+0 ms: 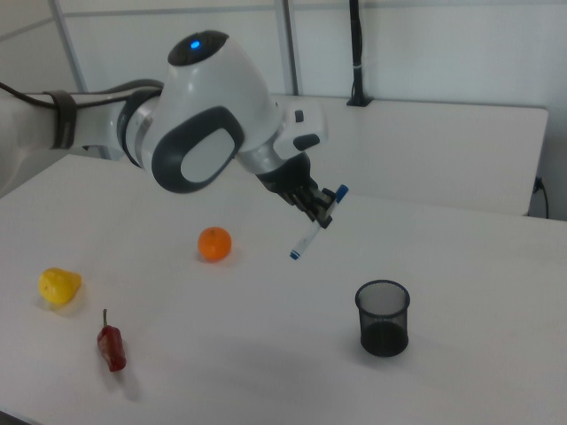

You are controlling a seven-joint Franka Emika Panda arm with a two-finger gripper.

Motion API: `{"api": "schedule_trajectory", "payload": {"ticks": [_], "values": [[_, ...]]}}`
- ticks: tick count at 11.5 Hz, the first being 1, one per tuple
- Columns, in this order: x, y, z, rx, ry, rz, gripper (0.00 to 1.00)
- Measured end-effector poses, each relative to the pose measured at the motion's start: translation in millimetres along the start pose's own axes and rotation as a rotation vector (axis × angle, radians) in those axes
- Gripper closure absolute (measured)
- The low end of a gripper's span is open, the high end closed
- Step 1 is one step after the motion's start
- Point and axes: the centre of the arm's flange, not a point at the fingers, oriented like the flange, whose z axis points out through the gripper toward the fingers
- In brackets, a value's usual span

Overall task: Place marker
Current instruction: 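Carry the marker over the black mesh pen cup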

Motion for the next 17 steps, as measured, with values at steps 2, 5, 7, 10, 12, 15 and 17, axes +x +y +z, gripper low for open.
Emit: {"api": "schedule_trajectory", "payload": {"ticks": [2, 5, 7, 10, 12, 15, 17], "values": [[-6.4, 15.3, 17.2, -0.033, 0.077, 0.021, 0.84], [-10.2, 35.8, 41.6, -0.087, 0.179, 0.041, 0.84], [-11.0, 43.2, 66.5, -0.124, 0.238, 0.039, 0.84], [-12.8, 50.7, 94.0, -0.168, 0.319, 0.03, 0.84], [-14.3, 49.7, 105.0, -0.179, 0.342, 0.022, 0.84], [-20.7, 47.9, 126.8, -0.184, 0.321, 0.013, 0.84], [-24.6, 47.1, 137.5, -0.192, 0.334, 0.006, 0.84]]}}
